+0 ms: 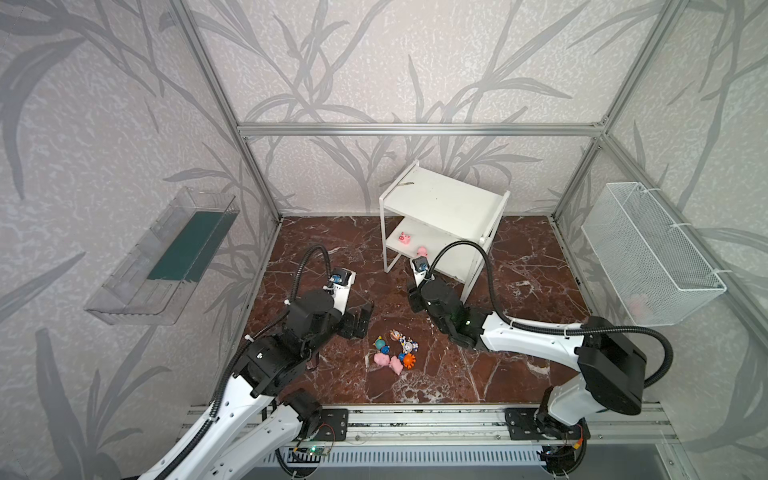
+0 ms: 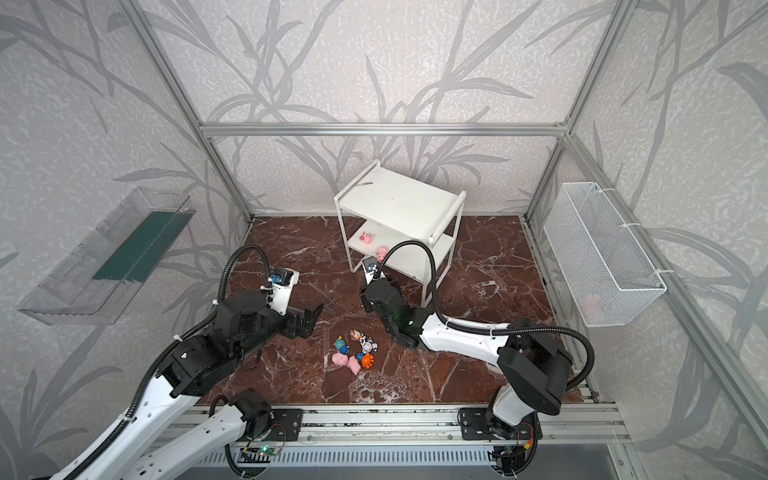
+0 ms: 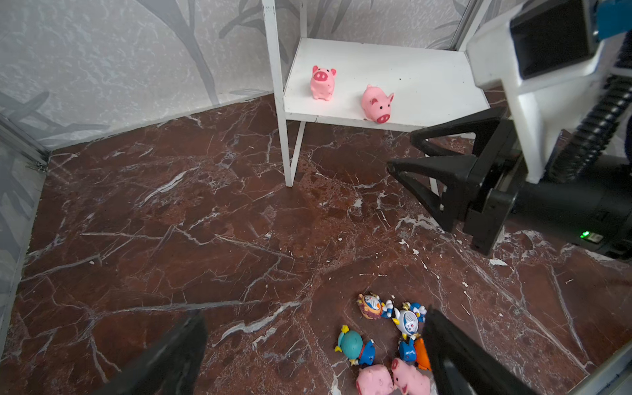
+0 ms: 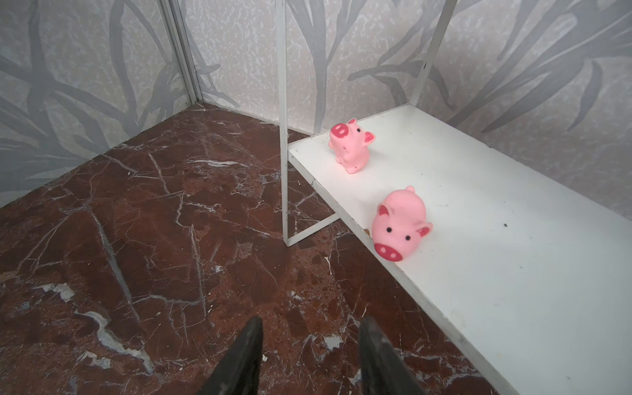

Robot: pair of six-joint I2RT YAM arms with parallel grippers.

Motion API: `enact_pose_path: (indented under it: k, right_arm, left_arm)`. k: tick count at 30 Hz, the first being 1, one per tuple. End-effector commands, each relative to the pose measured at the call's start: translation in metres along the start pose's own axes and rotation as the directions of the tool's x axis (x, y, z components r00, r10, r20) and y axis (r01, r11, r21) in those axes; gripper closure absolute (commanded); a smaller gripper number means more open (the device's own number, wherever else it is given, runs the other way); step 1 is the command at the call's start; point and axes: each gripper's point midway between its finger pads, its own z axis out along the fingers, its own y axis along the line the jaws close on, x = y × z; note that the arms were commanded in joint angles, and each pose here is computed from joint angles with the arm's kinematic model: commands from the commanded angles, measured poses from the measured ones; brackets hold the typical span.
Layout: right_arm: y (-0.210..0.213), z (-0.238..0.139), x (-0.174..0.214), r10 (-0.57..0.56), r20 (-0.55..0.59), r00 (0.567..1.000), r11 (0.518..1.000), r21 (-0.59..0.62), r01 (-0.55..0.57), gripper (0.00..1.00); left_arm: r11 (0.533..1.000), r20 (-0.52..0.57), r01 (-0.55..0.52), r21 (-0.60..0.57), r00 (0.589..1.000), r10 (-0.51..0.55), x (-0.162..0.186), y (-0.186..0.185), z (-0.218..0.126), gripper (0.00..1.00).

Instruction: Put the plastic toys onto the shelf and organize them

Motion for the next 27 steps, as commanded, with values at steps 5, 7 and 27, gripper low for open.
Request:
enact_pose_path:
  k: [5,7,27]
  right_arm:
    - [0.008,-0.014,-0.018,-0.008,0.043,0.999,1.000,-0.030,0.009,0.51]
    - [0.018,-0.026,-0.012,-0.036,0.029,0.999,0.997,-0.064,0.038,0.48]
    - [-0.067,-0.155,0.063,-0.190,-0.090,0.978,0.980,-0.078,0.183,0.10]
  left_arm:
    - [1.000,-0.042,0.010,0.022,0.999,-0.009,0.005,-0.004,0.010,0.01]
    - [0.999,-0.042,0.034,0.022,0.999,-0.033,0.002,-0.006,0.017,0.01]
    - [0.973,0.129,-0.024,0.231,0.992,-0.006,-0.035,-0.067,0.143,0.06]
